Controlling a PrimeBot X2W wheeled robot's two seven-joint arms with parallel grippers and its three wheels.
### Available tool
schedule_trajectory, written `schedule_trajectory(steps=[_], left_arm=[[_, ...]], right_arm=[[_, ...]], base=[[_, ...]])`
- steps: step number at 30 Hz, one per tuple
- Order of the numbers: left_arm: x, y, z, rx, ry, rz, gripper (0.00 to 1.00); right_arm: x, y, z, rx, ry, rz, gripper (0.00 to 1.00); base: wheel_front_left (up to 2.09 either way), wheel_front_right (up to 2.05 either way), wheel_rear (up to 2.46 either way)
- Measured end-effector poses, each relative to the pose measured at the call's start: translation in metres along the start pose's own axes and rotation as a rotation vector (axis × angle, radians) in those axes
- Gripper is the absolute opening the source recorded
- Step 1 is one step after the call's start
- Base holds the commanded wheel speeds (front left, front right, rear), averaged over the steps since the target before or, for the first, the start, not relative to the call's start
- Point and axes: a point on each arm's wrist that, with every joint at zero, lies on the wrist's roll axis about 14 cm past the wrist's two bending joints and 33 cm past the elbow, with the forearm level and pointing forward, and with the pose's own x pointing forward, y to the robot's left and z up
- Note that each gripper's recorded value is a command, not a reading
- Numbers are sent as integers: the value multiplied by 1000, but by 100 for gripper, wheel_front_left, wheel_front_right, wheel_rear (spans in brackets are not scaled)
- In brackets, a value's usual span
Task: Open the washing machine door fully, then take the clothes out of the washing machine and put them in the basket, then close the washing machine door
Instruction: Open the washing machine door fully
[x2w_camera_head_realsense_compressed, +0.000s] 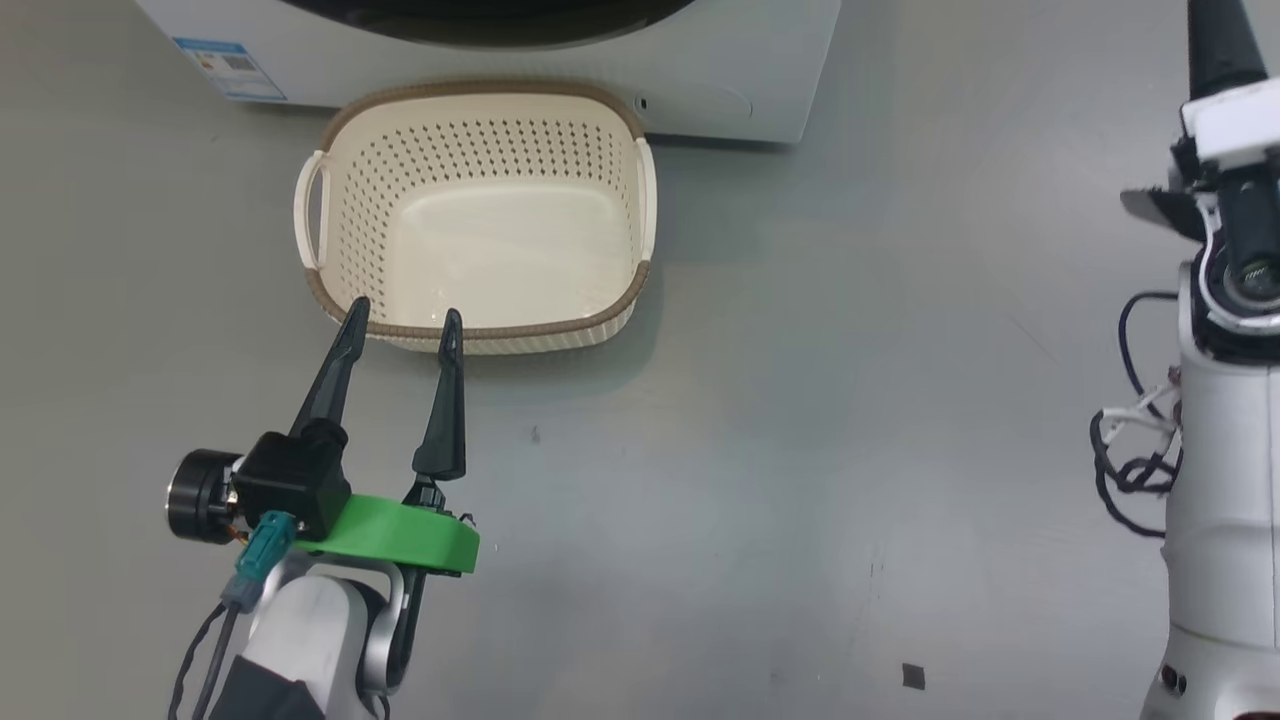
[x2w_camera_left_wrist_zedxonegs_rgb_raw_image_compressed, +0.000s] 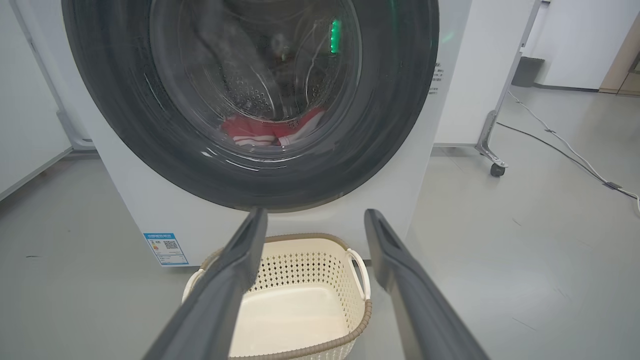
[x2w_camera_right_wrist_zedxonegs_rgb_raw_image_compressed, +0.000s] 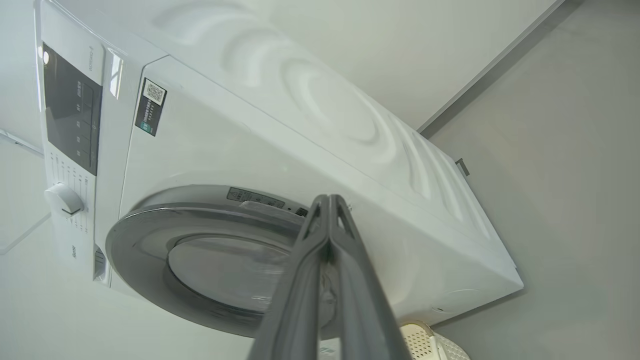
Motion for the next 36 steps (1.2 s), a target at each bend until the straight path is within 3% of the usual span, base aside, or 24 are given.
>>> schedule_trajectory(steps=[11,18,36], left_arm=[[24,10,-31,-7,61,10,100],[30,22,-46,-17,95,37,100],[30,44,-67,-6,148,87,100]], right_arm=[[67,0,-30,42,146,41,0],[99,-5,-56,126,229,52,0],[153,7,-97,258,376,95,0]], base=[[0,0,0],[0,0,0],[0,0,0]])
